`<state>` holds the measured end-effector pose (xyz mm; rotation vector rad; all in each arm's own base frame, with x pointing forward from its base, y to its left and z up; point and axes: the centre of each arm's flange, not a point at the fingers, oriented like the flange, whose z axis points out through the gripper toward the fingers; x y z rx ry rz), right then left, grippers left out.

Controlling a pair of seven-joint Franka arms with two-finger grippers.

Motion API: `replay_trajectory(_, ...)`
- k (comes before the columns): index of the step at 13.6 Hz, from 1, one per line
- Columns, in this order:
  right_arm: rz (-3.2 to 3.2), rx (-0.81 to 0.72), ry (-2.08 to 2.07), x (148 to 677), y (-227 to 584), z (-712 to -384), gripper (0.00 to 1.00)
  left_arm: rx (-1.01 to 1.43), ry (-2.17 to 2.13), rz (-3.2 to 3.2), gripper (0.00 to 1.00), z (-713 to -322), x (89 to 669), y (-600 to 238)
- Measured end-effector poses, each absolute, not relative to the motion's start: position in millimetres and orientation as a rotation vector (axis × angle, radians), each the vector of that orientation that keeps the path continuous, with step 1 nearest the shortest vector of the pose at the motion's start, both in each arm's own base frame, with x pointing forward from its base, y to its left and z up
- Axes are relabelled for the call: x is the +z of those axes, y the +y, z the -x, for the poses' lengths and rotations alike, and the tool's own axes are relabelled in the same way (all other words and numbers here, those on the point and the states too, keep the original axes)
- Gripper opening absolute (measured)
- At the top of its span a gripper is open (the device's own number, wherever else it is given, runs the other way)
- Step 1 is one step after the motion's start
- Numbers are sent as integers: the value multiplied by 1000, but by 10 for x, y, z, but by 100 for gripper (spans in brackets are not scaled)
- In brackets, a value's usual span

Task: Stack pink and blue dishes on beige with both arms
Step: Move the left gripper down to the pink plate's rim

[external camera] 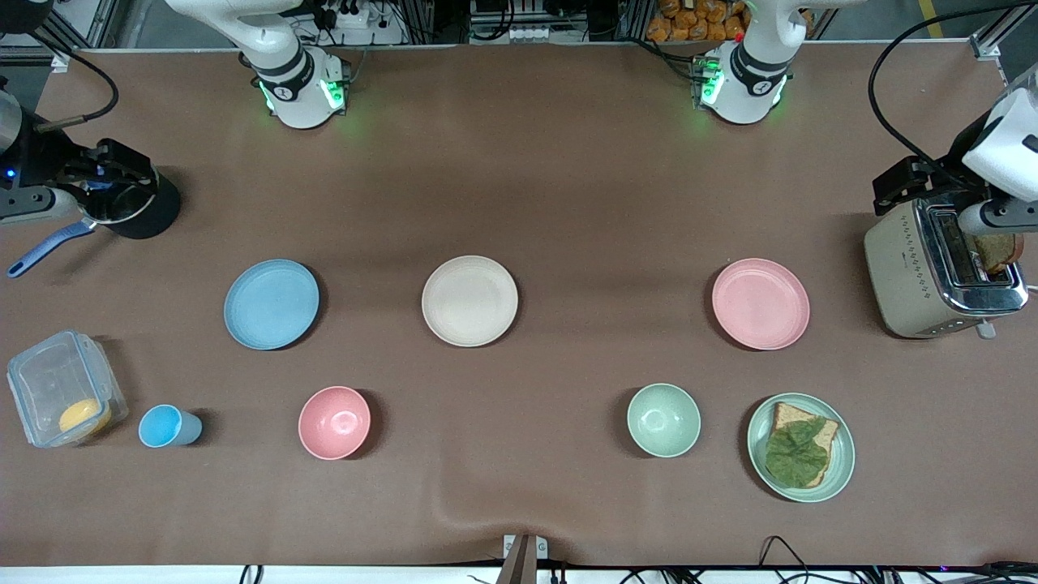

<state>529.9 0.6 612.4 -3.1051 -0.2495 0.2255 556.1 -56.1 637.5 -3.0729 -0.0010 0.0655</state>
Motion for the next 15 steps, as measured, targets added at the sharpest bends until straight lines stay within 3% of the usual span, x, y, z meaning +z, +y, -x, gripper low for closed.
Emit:
replay_trajectory(10,3105,226,-249,6124,6,-5299,100,65,58,3095,100,-5615,6272,-544)
replay_trajectory(15,3105,227,-250,6124,6,-5298,100,25,70,3063,100,-5841,5351,-477)
